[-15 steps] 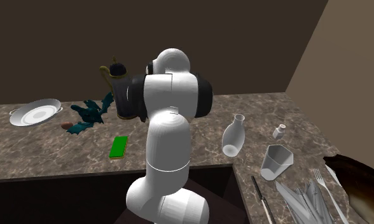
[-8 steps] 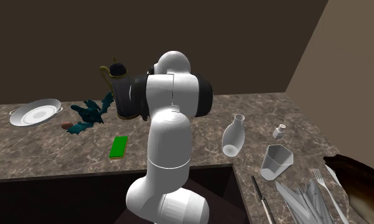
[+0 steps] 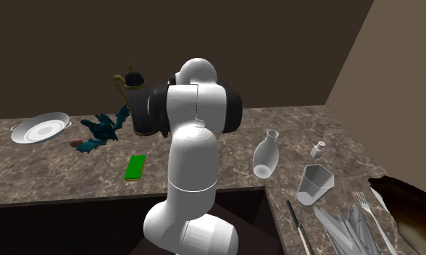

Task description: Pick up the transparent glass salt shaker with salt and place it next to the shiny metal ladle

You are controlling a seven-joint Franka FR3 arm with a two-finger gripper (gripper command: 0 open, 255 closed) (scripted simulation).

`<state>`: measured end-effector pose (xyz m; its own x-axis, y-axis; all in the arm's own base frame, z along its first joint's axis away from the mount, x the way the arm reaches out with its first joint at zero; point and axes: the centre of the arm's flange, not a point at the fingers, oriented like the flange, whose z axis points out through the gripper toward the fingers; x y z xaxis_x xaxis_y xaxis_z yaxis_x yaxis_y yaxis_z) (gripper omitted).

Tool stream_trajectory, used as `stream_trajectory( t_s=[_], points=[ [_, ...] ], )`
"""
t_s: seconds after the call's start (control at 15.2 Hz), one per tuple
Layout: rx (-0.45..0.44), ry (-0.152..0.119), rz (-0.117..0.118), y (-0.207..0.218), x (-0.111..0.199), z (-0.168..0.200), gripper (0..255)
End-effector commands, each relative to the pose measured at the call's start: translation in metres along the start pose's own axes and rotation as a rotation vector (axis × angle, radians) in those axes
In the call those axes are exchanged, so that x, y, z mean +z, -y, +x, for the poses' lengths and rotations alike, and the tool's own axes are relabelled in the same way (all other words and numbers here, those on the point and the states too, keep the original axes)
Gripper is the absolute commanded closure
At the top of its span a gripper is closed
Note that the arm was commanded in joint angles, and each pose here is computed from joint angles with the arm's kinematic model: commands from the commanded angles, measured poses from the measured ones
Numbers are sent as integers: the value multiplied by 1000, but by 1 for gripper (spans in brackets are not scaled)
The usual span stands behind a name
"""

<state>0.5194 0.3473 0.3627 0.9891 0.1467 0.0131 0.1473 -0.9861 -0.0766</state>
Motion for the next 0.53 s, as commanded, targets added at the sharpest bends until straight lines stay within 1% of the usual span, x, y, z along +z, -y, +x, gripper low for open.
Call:
stream_trajectory(
  t_s=[0.0, 0.4, 0.46],
  points=[
    [0, 0, 0, 0, 0, 0, 255],
    [0, 0, 0, 0, 0, 0, 255],
    [0, 0, 0, 0, -5, 0, 255]
  ],
)
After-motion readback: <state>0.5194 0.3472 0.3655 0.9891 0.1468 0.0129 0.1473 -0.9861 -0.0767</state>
